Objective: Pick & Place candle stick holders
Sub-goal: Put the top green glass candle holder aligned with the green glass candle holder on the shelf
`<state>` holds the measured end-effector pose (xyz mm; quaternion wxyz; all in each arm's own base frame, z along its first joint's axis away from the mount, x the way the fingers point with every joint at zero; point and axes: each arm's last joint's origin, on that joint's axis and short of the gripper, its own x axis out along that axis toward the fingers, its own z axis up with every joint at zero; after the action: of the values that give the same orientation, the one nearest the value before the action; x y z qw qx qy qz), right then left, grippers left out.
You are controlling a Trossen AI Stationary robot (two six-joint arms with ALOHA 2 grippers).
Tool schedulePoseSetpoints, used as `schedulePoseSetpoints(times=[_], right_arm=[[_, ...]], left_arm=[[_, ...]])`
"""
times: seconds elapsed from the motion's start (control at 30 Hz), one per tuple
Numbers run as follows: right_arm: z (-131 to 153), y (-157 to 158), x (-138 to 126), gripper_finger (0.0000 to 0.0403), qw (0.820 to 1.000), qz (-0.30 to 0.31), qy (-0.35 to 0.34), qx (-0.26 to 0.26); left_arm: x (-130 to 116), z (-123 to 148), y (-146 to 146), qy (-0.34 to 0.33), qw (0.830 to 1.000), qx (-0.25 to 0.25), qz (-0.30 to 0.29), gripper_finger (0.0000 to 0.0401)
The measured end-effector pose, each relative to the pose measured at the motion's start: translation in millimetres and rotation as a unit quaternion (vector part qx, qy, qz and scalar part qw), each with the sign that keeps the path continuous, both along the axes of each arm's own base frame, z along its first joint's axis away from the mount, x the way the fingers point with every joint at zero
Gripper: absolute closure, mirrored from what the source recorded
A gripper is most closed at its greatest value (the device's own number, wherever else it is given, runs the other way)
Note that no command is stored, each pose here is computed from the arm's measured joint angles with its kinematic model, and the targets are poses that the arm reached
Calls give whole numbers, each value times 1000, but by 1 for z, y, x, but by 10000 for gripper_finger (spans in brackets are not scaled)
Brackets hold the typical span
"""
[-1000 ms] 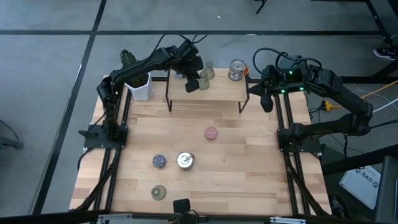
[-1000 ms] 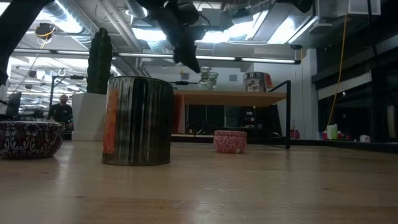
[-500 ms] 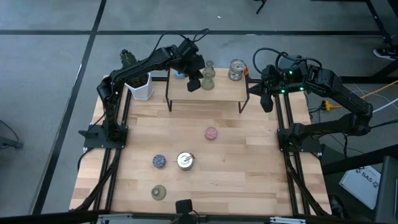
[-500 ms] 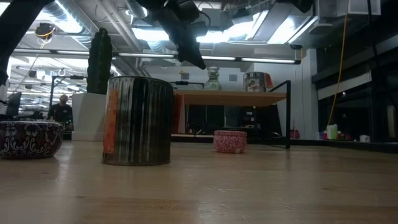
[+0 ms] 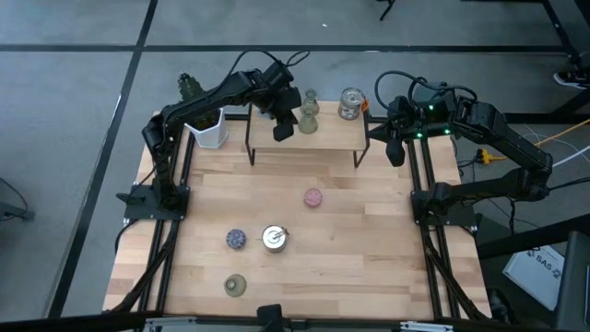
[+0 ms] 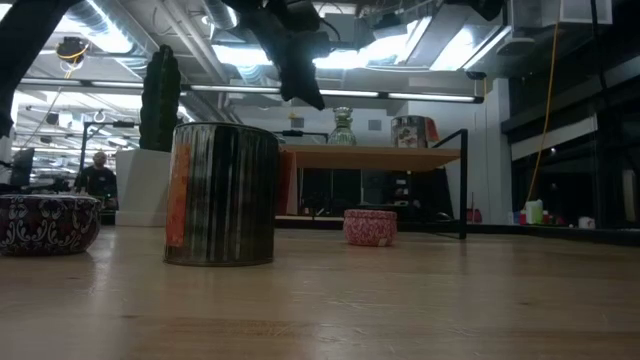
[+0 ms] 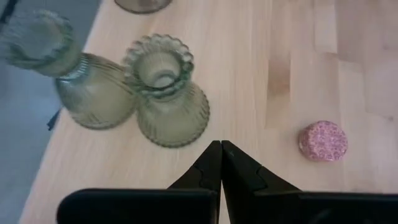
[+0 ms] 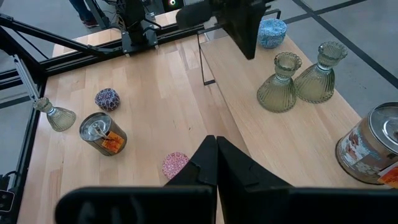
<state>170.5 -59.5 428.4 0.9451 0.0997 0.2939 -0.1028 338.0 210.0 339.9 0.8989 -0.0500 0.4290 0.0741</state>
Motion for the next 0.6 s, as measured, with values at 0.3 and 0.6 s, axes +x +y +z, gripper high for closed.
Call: schedulePoseSetpoints(times=[0.3,0.6], right_arm=[[0,0,0,402,1000,0,0,0],[0,0,0,402,1000,0,0,0]], left_arm=[[5,3,-11,-39,996,-50,-65,400],[21,3,-29,-51,991,-2,-127,400]])
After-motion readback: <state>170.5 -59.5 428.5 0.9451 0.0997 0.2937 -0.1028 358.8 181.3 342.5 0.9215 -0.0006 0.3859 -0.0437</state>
